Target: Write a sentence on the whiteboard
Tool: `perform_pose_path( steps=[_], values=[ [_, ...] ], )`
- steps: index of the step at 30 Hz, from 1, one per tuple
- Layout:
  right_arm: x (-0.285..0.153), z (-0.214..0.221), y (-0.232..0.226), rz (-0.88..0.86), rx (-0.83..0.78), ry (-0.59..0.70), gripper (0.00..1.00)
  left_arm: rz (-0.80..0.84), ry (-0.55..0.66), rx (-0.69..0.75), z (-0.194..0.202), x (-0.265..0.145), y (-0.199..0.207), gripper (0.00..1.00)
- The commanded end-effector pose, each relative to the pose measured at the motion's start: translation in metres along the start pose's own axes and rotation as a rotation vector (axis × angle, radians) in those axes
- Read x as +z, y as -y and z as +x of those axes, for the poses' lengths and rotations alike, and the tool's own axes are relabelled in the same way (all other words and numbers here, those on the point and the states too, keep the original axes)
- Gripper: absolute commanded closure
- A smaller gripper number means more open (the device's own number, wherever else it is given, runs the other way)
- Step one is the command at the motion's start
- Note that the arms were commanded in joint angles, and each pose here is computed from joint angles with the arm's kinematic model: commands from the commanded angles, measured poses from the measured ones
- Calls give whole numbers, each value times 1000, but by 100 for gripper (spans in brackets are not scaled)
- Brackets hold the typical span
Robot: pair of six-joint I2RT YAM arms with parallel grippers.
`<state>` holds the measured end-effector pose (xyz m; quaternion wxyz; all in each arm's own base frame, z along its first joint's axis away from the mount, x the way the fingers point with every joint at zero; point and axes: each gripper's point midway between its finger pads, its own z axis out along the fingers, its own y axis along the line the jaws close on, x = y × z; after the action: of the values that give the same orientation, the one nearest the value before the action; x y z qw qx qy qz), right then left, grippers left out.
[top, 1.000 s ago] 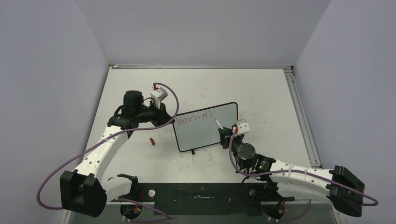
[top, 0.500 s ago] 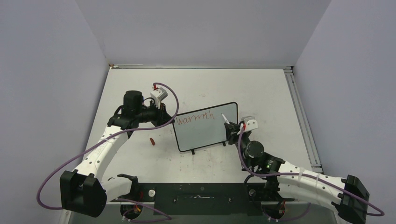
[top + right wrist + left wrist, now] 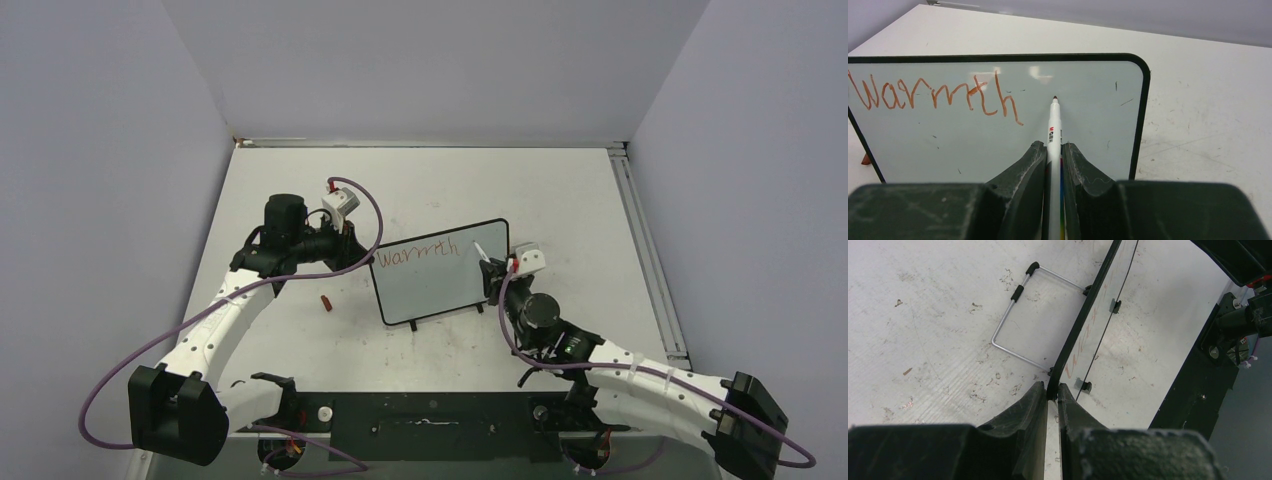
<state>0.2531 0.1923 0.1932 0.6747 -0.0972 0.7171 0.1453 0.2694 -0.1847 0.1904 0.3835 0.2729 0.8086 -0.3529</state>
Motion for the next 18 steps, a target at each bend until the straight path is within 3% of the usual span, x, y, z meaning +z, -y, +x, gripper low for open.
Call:
perform_pose_path(
  steps=[1,18],
  values=[
    [7,-28,-7,-20,38,76,95,-53,-45,-12,13,-2,-11,100],
    [7,-21,7,41,39,53,95,-53,-45,-13,14,-1,-11,100]
  ],
)
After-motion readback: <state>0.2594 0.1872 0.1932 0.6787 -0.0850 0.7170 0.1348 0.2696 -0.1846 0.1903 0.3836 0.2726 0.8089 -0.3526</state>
